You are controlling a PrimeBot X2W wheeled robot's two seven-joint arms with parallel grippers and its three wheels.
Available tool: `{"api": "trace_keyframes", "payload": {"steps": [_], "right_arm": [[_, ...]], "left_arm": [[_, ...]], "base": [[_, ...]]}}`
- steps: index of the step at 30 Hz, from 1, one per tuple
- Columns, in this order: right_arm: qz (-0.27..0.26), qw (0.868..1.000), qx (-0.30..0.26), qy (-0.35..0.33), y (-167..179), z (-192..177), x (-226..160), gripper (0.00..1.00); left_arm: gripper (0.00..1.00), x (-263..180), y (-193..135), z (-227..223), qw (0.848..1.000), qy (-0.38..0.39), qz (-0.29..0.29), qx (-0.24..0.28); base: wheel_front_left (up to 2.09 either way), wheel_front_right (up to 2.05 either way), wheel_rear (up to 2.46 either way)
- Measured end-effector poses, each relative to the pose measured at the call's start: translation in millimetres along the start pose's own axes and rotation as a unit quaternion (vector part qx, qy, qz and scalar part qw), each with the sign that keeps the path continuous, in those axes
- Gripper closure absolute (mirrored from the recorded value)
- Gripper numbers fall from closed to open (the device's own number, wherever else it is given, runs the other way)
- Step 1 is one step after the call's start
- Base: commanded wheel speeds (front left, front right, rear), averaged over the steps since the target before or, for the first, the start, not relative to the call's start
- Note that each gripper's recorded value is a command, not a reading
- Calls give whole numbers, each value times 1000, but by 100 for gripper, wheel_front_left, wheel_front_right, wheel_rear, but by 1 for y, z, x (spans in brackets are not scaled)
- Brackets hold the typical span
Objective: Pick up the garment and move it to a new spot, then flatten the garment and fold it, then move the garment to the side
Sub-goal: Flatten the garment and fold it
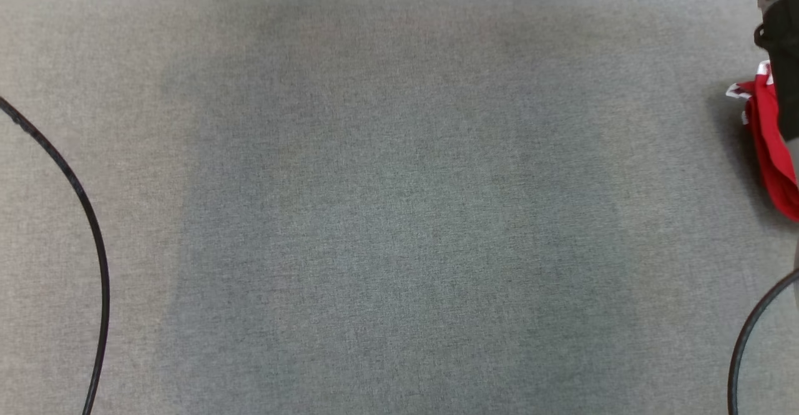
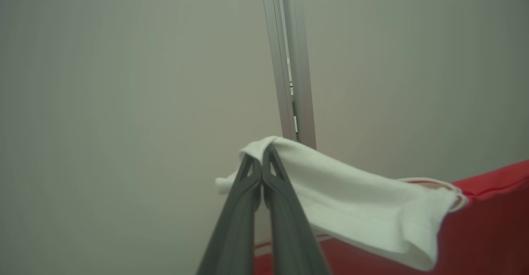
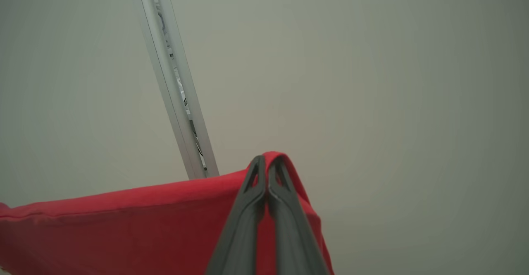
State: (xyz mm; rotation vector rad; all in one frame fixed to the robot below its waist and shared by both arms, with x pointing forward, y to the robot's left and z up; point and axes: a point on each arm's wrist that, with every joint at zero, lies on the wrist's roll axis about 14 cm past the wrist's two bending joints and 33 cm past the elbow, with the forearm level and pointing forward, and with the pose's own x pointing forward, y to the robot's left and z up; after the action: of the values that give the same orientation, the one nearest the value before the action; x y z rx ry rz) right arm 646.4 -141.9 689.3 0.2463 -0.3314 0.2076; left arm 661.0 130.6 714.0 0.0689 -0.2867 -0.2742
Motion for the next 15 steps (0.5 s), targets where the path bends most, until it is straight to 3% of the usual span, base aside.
{"api": "trace_keyframes", "payload": {"steps": [11,15], "right_arm": [[16,998,9,60,10,-69,8,100],[24,993,30,111,11,-120,-28,100]], "left_arm": [[100,-1,0,-60,999,23,1,-34],[100,-29,-1,-103,997,49,8,-63]], "base": [[0,0,0],[0,0,0]]}}
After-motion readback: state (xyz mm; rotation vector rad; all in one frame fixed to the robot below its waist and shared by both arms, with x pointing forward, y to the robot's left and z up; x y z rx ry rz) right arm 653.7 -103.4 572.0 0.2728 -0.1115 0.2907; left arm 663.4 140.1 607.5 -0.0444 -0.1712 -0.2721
